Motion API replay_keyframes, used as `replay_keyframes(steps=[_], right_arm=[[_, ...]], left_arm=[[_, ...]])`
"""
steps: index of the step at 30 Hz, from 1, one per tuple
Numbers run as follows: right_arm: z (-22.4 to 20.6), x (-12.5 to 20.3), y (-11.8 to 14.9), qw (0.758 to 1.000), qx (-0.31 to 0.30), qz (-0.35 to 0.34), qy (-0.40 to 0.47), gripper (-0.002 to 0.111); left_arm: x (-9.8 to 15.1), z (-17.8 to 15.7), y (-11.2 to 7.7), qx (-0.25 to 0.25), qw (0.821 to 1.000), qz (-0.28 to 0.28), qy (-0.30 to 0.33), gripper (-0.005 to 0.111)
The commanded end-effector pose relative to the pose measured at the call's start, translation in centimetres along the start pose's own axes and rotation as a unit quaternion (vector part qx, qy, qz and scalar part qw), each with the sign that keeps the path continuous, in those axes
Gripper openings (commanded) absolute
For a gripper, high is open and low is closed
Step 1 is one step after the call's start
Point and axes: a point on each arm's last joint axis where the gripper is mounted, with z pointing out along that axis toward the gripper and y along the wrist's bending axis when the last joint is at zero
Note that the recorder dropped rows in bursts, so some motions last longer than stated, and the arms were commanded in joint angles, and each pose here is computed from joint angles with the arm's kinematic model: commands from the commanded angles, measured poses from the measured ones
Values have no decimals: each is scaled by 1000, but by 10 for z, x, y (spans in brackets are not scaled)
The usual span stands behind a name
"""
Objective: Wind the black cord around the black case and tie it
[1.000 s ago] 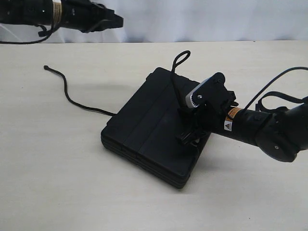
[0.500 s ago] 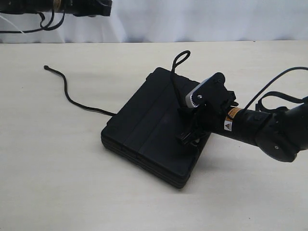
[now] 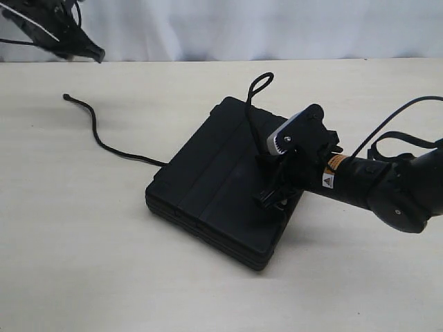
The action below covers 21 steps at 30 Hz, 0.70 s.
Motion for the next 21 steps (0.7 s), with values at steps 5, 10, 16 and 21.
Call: replay_keyframes(steps=[5, 10, 16, 21], right_arm=[[1, 0, 0, 1000, -3, 7, 2, 4], [1, 0, 0, 1000, -3, 7, 2, 4], [1, 0, 0, 1000, -3, 7, 2, 4], [1, 0, 0, 1000, -3, 7, 1, 4]], left_arm=[[18, 38, -16, 149, 981, -74, 101, 27], [26, 61, -12, 91, 982, -122, 113, 50], [28, 78, -10, 61, 981, -156, 96, 59], [26, 90, -20, 102, 972, -200, 74, 59]])
